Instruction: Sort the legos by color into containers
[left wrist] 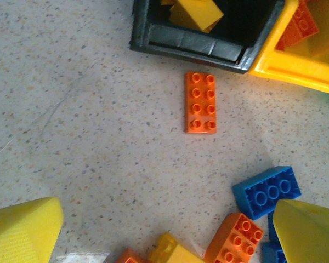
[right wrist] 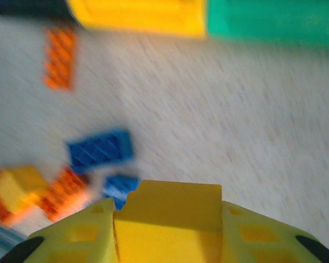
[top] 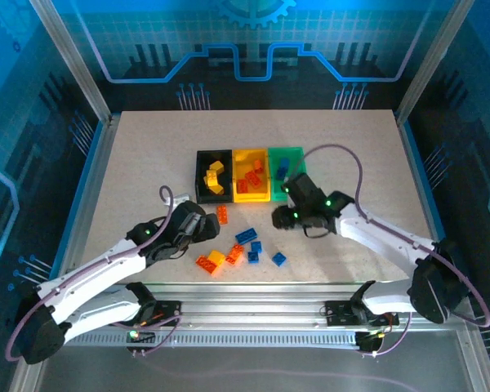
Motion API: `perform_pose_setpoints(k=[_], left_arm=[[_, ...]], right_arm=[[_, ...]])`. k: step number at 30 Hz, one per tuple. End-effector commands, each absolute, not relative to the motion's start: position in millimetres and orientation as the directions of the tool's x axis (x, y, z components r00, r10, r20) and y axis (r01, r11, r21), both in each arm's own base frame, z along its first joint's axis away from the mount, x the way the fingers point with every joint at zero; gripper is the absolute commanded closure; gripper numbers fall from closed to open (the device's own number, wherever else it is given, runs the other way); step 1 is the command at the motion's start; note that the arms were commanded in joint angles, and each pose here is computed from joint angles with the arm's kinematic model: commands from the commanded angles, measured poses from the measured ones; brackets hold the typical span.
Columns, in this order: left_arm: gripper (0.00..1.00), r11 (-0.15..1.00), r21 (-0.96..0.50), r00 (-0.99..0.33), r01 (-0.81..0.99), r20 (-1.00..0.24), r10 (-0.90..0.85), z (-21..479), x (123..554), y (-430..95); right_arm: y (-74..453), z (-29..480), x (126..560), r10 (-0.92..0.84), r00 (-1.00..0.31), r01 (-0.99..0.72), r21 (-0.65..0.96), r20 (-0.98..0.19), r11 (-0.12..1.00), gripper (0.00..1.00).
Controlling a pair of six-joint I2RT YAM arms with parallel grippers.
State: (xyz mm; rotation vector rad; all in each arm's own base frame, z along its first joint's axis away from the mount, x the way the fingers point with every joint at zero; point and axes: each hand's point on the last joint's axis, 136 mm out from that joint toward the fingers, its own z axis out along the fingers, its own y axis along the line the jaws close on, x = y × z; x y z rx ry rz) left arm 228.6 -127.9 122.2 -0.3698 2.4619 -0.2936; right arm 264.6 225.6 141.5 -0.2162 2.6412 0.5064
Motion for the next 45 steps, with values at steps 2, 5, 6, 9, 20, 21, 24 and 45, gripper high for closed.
perform_pose_setpoints(k=[2, 5, 6, 9, 20, 21, 24, 45], left_arm=[[0.01, 0.939, -0.248, -0.761, -0.238, -0.553, -0.339, 117, 219, -110], [0.01, 0.941, -0.232, -0.769, -0.246, -0.544, -0.336, 115, 216, -106], [0.01, 0.941, -0.233, -0.774, -0.246, -0.537, -0.336, 113, 214, -106], [0.01, 0.938, -0.24, -0.787, -0.25, -0.514, -0.341, 106, 210, -107], [0.01, 0.94, -0.275, -0.829, -0.202, -0.463, -0.313, 97, 204, -119], [0.01, 0.94, -0.281, -0.833, -0.192, -0.46, -0.307, 97, 204, -121], [0.01, 0.945, -0.283, -0.848, -0.166, -0.448, -0.283, 94, 204, -127], [0.18, 0.992, -0.105, -0.848, -0.074, -0.517, -0.118, 67, 269, -164]], right_arm=[[273, 164, 308, -0.109, -0.853, -0.311, 0.329, -0.51, 0.892, 0.69], [309, 164, 341, -0.116, -0.848, -0.331, 0.346, -0.517, 0.878, 0.69], [321, 165, 351, -0.122, -0.845, -0.34, 0.347, -0.52, 0.874, 0.69], [356, 154, 376, -0.155, -0.839, -0.367, 0.332, -0.521, 0.869, 0.69], [404, 117, 424, -0.15, -0.858, -0.332, 0.307, -0.491, 0.892, 0.54], [408, 118, 427, -0.148, -0.854, -0.338, 0.316, -0.498, 0.887, 0.49], [417, 132, 434, -0.13, -0.836, -0.358, 0.351, -0.533, 0.865, 0.33], [304, 208, 367, 0.112, -0.764, -0.272, 0.475, -0.635, 0.837, 0.28]])
